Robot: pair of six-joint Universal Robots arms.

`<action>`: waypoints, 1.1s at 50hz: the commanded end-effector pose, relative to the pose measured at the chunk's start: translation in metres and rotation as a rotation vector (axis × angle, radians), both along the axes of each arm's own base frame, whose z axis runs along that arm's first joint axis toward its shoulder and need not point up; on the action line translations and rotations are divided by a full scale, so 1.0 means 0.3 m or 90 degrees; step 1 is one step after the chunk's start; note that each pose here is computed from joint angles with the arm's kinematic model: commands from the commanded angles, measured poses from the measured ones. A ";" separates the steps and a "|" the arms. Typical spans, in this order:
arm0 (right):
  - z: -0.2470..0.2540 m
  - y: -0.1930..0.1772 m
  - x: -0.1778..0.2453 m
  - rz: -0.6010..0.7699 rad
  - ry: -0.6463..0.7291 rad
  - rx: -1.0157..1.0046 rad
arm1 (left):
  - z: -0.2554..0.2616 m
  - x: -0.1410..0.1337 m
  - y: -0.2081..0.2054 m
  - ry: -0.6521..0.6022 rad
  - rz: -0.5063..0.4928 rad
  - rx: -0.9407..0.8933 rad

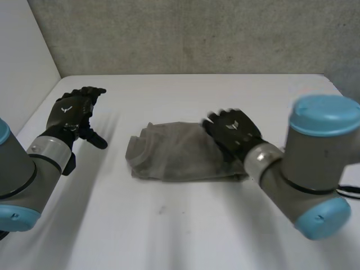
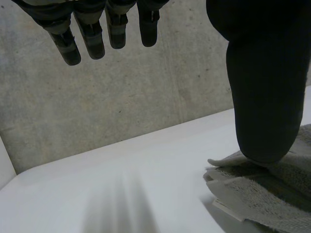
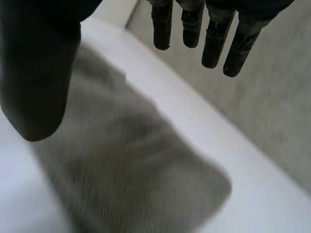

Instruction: Fold the towel.

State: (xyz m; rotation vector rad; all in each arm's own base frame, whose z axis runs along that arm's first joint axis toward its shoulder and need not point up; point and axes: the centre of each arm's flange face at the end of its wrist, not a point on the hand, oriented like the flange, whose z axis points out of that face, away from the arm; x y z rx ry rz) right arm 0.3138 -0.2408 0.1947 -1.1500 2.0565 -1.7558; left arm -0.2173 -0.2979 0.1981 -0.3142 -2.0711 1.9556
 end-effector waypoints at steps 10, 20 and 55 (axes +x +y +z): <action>-0.233 -0.109 -0.157 -0.062 0.055 0.008 | -0.006 -0.005 0.009 -0.001 -0.004 0.004; -0.214 -0.139 -0.252 -0.117 0.117 -0.021 | -0.003 -0.005 0.006 0.001 -0.003 -0.003; -0.200 0.245 0.182 0.299 0.132 -0.134 | 0.267 -0.181 0.034 0.129 -0.074 -0.102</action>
